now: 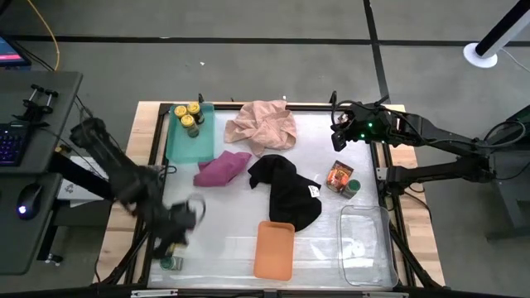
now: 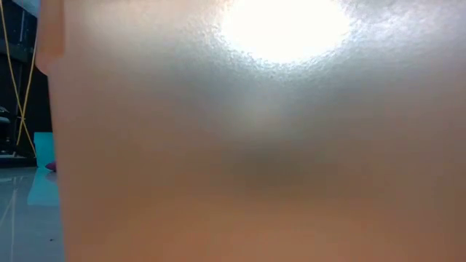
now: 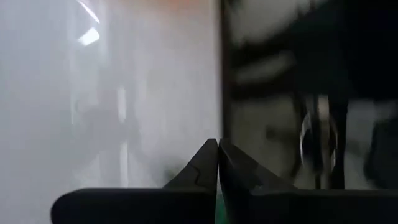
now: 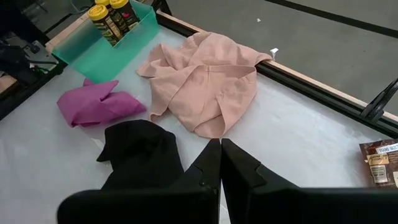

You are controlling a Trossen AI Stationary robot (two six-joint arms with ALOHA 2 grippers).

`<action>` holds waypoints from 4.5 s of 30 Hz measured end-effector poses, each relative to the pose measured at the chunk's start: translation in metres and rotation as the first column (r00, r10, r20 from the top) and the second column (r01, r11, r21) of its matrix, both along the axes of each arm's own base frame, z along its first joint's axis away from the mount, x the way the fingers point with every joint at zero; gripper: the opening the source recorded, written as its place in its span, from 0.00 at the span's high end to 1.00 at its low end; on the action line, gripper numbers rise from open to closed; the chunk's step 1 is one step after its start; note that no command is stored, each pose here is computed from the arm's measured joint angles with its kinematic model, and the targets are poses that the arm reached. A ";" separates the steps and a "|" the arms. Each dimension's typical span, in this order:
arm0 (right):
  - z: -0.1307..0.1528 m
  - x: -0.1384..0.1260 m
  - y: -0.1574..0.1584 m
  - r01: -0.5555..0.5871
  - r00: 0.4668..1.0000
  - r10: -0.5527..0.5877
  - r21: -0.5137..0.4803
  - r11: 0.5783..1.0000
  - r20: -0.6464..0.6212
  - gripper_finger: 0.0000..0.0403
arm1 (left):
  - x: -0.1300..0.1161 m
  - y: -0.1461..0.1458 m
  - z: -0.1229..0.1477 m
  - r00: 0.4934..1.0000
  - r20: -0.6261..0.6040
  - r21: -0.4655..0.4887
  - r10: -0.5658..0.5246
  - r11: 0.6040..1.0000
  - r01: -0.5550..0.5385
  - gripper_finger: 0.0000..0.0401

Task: Sort spices by type
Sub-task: Put the left green seasoning bottle into the orange bin

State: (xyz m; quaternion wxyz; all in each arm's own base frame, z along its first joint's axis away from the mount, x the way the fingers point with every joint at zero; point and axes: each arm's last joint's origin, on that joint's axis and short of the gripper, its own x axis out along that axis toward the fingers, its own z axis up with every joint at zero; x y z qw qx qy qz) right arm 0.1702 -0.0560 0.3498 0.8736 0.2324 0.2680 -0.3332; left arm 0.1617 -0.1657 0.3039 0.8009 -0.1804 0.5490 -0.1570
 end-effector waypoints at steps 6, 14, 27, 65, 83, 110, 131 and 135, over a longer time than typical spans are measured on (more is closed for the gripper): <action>0.000 0.000 0.000 0.000 1.000 0.000 0.000 1.000 -0.003 1.00 | -0.001 -0.063 -0.028 0.979 -0.163 0.055 -0.120 0.990 0.131 0.93; -0.001 0.000 0.000 -0.001 1.000 0.001 0.000 1.000 -0.010 1.00 | 0.000 -0.078 -0.048 0.924 -0.353 0.025 -0.146 0.986 0.165 0.65; -0.004 -0.003 0.001 -0.001 0.998 0.002 0.013 1.000 -0.057 1.00 | -0.012 -0.067 -0.040 0.943 -0.330 0.139 -0.049 0.985 0.100 0.23; -0.005 -0.004 0.001 0.008 0.997 -0.007 0.009 1.000 -0.072 1.00 | -0.025 -0.108 -0.101 0.942 -0.334 0.381 0.037 0.919 0.099 0.22; -0.005 -0.005 0.001 0.007 0.997 -0.007 0.008 1.000 -0.073 1.00 | -0.001 -0.068 -0.070 0.975 -0.222 0.445 0.025 0.892 0.079 0.59; -0.008 -0.007 0.001 0.034 0.995 -0.030 0.035 0.999 -0.096 1.00 | 0.241 0.051 -0.017 0.926 0.048 0.500 -0.375 0.811 0.303 0.59; -0.010 -0.008 0.005 0.068 0.997 -0.058 0.201 0.977 -0.057 1.00 | 0.242 -0.002 -0.046 0.996 -0.004 0.399 -0.087 0.913 0.081 0.59; -0.010 -0.008 0.005 0.062 0.997 -0.051 0.193 0.979 -0.058 1.00 | 0.247 -0.006 -0.072 0.997 -0.071 0.434 -0.038 0.898 0.065 0.59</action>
